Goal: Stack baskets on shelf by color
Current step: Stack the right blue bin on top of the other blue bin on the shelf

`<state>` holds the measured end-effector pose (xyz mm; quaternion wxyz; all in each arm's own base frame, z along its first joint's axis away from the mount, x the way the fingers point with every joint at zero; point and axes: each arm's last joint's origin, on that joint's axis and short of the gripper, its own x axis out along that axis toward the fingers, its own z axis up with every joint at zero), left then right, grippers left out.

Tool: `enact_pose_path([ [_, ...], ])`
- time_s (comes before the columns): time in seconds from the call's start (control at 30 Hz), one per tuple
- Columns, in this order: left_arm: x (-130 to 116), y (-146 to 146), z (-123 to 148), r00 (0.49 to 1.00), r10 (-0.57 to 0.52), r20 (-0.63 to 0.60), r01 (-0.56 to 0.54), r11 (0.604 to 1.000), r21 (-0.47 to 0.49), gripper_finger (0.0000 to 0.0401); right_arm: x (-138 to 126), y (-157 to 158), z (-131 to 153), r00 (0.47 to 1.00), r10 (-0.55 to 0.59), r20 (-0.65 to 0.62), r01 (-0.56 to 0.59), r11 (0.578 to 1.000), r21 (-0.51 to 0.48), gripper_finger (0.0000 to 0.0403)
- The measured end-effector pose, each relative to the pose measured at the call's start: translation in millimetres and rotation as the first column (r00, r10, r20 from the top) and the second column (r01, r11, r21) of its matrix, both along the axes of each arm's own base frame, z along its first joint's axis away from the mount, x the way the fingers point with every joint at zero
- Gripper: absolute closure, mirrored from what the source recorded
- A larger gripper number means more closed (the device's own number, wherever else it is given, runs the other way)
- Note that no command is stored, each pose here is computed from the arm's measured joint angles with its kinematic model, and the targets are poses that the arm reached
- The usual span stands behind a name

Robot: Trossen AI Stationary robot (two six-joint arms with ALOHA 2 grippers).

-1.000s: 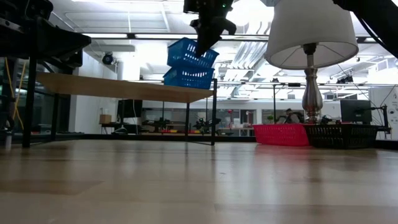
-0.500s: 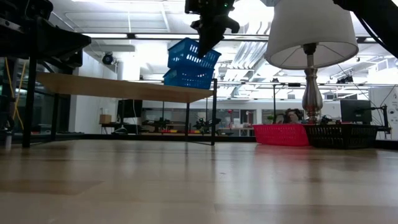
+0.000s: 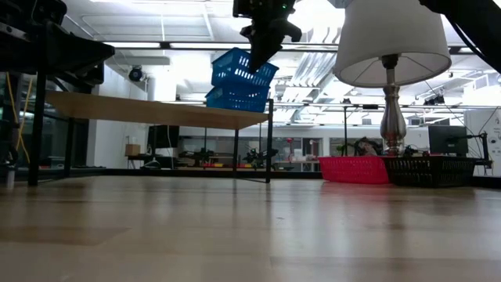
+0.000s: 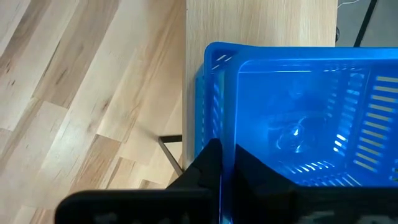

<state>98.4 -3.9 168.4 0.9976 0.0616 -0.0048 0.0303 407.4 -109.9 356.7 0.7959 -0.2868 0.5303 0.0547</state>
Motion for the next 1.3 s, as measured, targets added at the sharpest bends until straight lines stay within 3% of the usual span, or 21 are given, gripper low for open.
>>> enact_pose_path([
  [0.6,0.0,0.0,0.0,1.0,0.0,0.0,0.0,1.0,0.001,0.0398,0.6,0.0,0.1,1.0,0.0,0.007,0.0,1.0,0.003,0.0399],
  [0.87,0.0,0.0,0.0,1.0,0.0,0.0,0.0,1.0,0.001,0.0398,3.2,-1.1,1.7,0.999,-0.027,0.042,0.027,1.0,-0.004,0.0334],
  [1.03,0.0,0.0,0.0,1.0,0.0,0.0,0.0,1.0,0.001,0.0398,3.4,-2.9,2.4,0.998,-0.059,0.039,0.061,0.996,-0.062,0.0294],
  [1.3,0.0,0.0,0.0,1.0,0.0,0.0,0.0,1.0,0.001,0.0398,2.5,-4.4,4.2,0.995,-0.093,0.03,0.096,0.986,-0.137,0.0277],
])
